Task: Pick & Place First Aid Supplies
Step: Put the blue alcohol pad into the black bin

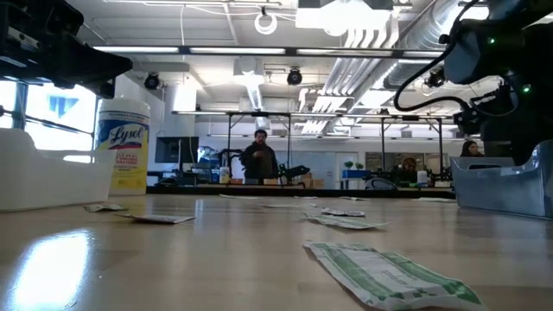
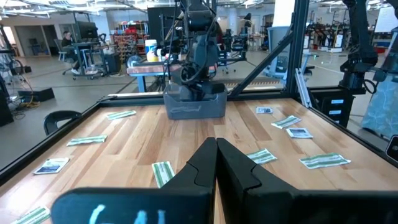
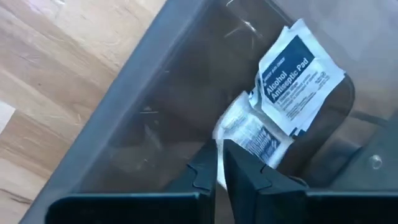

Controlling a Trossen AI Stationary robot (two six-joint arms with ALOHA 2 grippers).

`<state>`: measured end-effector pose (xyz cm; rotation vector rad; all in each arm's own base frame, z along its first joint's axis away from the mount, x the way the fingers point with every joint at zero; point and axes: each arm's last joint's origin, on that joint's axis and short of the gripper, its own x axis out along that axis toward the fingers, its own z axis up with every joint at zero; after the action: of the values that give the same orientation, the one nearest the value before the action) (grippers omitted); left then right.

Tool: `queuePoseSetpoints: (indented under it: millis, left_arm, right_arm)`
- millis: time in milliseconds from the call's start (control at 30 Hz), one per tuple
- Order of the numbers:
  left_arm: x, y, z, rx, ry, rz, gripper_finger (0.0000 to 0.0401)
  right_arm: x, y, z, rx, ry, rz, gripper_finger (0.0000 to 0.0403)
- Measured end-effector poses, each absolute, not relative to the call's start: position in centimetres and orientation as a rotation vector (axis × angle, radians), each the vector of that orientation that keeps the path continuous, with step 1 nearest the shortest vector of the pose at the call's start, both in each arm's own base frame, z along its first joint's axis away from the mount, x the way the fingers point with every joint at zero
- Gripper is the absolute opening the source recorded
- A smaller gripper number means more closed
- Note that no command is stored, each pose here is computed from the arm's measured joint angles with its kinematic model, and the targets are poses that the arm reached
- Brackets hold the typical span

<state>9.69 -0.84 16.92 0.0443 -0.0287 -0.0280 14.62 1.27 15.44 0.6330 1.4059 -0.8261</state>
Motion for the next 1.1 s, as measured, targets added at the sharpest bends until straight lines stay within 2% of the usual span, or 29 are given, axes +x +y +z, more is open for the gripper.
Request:
queuePoseSetpoints:
  millis: [300,567,767,900,1100]
  left_arm:
    - [9.7,-0.8,16.9,0.044,-0.029,-0.028,0.0001]
    - [9.7,-0.8,16.9,0.044,-0.029,-0.028,0.0001]
    - [9.7,-0.8,16.9,0.044,-0.029,-0.028,0.0001]
    - [9.7,-0.8,16.9,0.044,-0.029,-0.028,0.0001]
    - [9.7,-0.8,16.9,0.044,-0.029,-0.028,0.0001]
  right_arm:
    - [15.0,1.5,16.6,0.667,1.439,-0.805,0.0061]
    - [16.5,2.3,23.2,0.659,1.424,-0.78,0.0062]
    - [18.5,5.2,27.7,0.738,1.208,-0.664,0.0062]
    - [20.2,8.1,28.1,0.755,1.165,-0.587,0.0062]
    - [21.8,12.9,26.6,0.882,1.384,-0.546,0.0062]
